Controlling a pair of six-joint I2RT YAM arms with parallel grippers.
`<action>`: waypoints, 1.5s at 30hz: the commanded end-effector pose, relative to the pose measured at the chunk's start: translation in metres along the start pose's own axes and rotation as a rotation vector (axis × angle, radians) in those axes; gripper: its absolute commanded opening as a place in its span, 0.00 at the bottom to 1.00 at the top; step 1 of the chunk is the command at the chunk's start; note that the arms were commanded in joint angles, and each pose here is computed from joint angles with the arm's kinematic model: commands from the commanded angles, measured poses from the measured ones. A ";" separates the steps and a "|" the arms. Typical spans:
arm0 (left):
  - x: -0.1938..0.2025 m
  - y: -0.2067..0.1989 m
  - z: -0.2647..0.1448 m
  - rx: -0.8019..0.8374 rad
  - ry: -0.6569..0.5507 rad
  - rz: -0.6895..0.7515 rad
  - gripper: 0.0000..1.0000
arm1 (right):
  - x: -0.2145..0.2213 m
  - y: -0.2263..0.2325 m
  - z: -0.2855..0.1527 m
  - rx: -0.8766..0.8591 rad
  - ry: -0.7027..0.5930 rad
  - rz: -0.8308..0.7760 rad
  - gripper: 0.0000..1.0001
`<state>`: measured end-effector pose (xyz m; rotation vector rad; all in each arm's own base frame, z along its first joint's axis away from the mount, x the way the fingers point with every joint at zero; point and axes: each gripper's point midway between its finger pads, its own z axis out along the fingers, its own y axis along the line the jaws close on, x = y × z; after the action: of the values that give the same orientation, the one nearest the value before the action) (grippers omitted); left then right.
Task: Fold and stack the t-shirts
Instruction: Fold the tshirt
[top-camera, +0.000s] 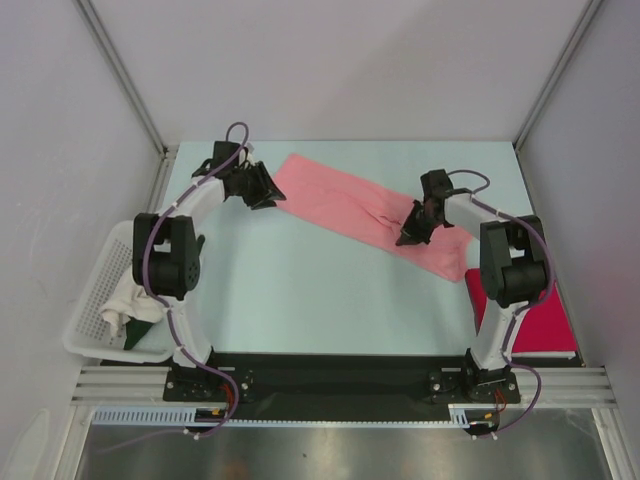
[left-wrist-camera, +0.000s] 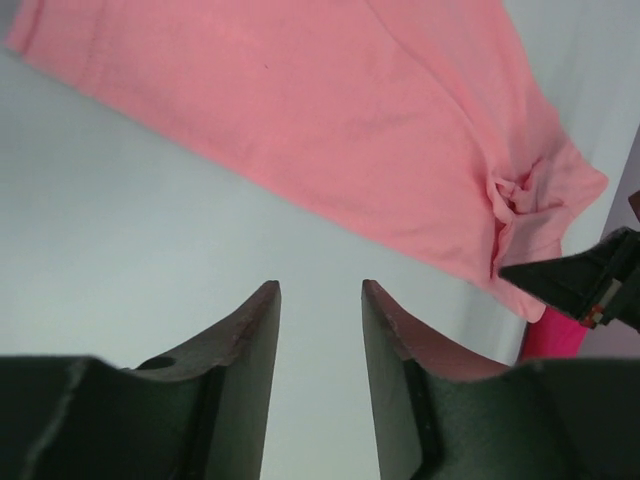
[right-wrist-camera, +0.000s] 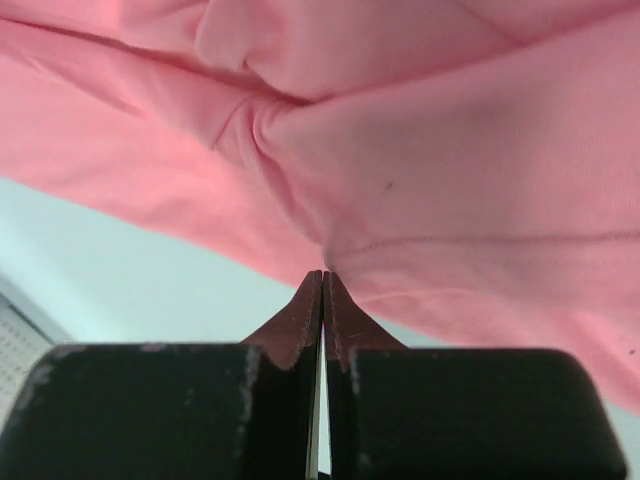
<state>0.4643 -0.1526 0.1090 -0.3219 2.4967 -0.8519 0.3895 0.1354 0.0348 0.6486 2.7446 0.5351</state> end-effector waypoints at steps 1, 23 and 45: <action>-0.025 0.005 -0.015 -0.020 -0.090 0.001 0.46 | -0.012 0.014 -0.027 -0.083 -0.052 0.060 0.03; -0.073 0.082 0.032 -0.314 -0.169 -0.125 0.60 | -0.121 -0.123 -0.105 0.136 -0.368 0.190 0.57; -0.065 0.089 0.064 -0.265 -0.108 -0.140 0.23 | -0.151 -0.148 -0.073 0.220 -0.343 0.119 0.61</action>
<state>0.5432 -0.0892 0.0294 -0.6433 2.5228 -0.4992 0.4260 -0.0673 0.0530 0.8996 2.5175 0.1685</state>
